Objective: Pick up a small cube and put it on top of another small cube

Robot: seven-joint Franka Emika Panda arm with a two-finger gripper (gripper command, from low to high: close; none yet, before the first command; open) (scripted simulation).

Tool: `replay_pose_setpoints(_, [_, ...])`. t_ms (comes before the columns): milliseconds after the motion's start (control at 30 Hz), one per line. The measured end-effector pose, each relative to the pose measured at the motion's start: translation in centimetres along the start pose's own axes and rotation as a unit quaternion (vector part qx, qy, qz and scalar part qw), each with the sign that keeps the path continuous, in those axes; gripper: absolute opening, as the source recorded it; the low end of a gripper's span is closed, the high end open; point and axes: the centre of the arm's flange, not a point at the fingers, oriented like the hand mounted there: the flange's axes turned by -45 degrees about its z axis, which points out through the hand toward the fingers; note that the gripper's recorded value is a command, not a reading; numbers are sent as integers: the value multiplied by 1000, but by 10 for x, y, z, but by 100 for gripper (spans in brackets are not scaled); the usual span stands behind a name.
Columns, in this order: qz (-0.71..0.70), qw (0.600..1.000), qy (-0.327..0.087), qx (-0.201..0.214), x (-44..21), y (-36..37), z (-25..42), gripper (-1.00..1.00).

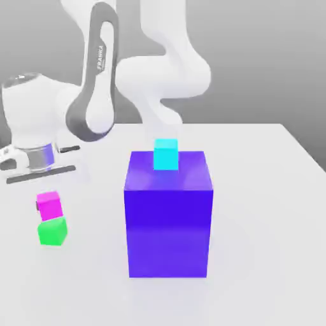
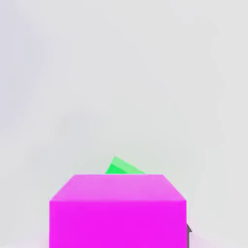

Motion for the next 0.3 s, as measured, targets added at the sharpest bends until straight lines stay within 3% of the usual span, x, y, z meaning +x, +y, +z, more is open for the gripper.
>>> replay_pose_setpoints(300, [2, 1000, -8, -2, -5, 0, 20, -100])
